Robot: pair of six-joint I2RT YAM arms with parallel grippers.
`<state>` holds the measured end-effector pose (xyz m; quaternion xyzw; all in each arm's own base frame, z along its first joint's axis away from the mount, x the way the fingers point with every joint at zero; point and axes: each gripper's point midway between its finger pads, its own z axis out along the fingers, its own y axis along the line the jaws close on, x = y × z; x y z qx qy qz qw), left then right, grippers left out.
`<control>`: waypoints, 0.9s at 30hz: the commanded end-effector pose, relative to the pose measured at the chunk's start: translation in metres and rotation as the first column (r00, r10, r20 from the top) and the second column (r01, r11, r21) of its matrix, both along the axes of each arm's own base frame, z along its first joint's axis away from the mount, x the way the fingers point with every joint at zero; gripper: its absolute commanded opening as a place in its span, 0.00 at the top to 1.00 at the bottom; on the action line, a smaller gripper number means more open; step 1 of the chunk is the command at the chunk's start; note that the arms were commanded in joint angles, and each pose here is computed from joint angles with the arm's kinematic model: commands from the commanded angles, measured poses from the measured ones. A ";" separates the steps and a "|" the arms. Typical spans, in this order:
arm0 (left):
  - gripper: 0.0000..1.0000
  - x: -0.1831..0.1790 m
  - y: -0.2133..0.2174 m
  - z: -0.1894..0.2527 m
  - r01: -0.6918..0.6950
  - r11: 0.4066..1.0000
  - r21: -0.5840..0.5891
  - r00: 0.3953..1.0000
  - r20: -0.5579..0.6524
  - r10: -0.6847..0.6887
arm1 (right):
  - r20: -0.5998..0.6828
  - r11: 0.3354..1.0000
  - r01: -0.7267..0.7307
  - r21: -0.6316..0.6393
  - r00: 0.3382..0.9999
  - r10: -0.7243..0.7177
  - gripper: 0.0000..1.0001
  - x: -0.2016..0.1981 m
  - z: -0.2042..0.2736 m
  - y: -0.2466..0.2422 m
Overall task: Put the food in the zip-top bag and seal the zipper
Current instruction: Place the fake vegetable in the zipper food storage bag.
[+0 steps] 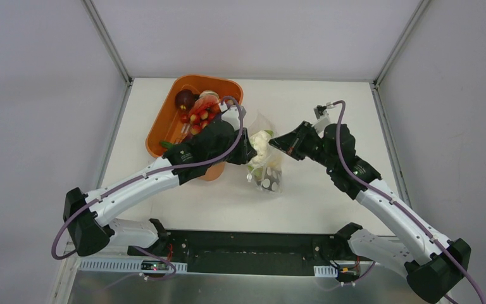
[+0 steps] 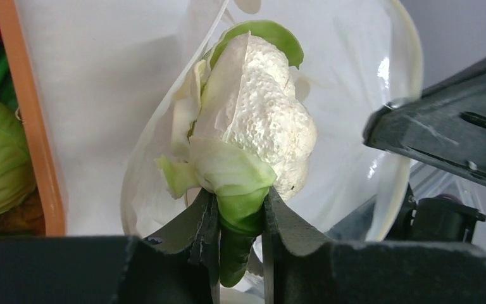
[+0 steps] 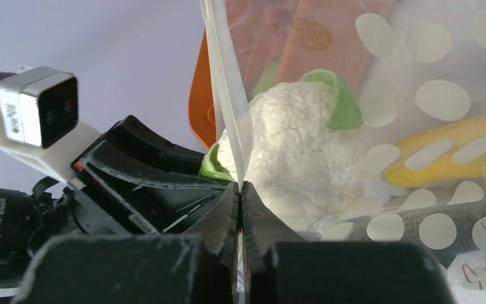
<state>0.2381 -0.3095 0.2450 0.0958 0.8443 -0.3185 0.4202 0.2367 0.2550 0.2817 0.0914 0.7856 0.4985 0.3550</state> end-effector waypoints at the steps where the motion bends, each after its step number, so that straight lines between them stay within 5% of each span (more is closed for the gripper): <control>1: 0.96 0.008 0.004 0.019 -0.039 0.998 0.056 0.999 0.028 0.038 | 0.111 0.996 -0.044 0.077 0.993 0.036 1.00 -0.004 0.035 0.005; 8: 0.89 0.021 -0.018 0.053 -0.024 0.999 -0.022 0.997 0.077 0.026 | 0.102 0.991 -0.061 0.118 0.994 0.049 1.00 -0.009 0.044 0.007; 15: 0.81 0.035 -0.027 0.018 -0.084 0.996 0.043 0.996 0.004 0.084 | 0.125 0.983 -0.084 0.165 0.990 0.063 1.00 -0.017 0.054 0.006; 27: 0.34 0.021 -0.050 0.058 0.076 0.992 -0.101 0.993 0.092 -0.067 | 0.027 0.969 0.119 0.217 0.992 -0.127 1.00 0.003 0.041 -0.018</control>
